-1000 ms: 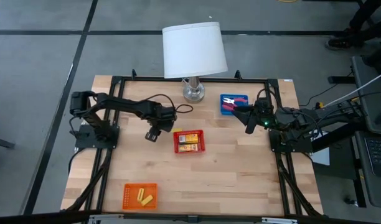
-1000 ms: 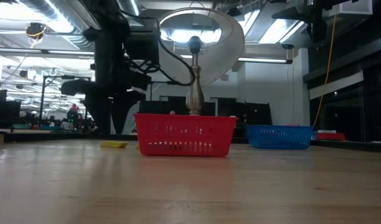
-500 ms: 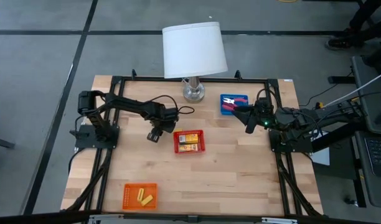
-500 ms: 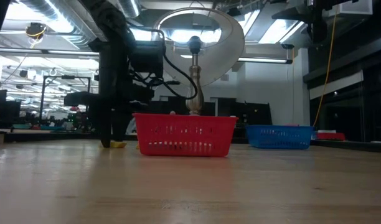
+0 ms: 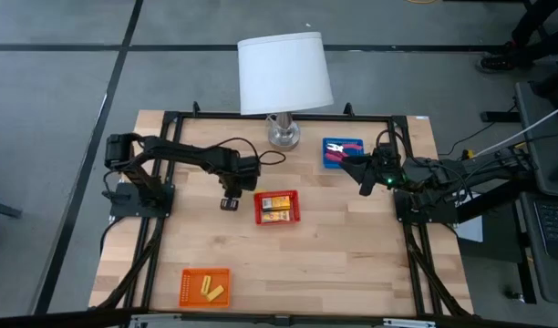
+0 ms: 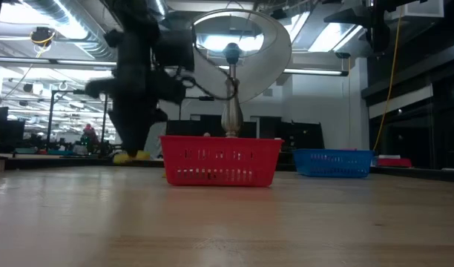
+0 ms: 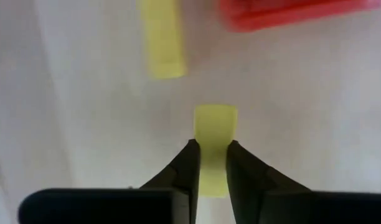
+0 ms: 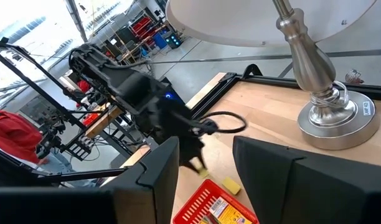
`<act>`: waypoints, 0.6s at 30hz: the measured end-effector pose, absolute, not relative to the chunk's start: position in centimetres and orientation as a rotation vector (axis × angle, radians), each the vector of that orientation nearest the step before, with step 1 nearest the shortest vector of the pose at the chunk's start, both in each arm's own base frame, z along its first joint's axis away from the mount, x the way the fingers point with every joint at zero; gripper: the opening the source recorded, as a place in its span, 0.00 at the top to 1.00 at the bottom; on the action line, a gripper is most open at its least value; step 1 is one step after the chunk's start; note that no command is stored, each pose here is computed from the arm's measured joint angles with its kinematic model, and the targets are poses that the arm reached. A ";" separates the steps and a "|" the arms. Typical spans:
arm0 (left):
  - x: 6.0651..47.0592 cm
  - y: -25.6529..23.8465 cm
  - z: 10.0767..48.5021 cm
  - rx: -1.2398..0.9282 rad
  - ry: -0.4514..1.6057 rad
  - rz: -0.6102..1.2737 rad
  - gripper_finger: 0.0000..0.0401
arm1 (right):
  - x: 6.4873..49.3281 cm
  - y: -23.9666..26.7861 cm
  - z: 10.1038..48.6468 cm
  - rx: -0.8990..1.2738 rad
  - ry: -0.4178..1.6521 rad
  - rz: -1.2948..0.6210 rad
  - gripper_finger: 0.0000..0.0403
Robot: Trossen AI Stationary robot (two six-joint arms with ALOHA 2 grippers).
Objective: Pick & Place School Supplies
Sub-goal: Put the yellow eraser into the orange bin
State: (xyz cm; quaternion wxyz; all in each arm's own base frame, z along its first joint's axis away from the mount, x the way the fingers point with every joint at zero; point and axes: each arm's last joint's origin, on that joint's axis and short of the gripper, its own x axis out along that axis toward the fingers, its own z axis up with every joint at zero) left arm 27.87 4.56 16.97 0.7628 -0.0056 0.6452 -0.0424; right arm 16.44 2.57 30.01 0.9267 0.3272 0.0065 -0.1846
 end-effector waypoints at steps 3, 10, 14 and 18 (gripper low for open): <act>27.9 2.9 18.3 -0.080 1.374 -0.099 0.85 | 16.4 2.6 30.0 0.658 0.015 -0.378 0.61; 26.7 -3.7 20.8 -0.289 1.342 -0.112 0.85 | 16.4 2.6 30.1 0.652 0.012 -0.376 0.61; 25.3 -8.2 21.8 -0.396 1.346 -0.093 0.85 | 16.5 2.6 30.1 0.650 0.013 -0.371 0.61; 24.1 -12.5 22.3 -0.512 1.329 -0.086 0.85 | 16.5 2.6 30.1 0.647 0.015 -0.367 0.61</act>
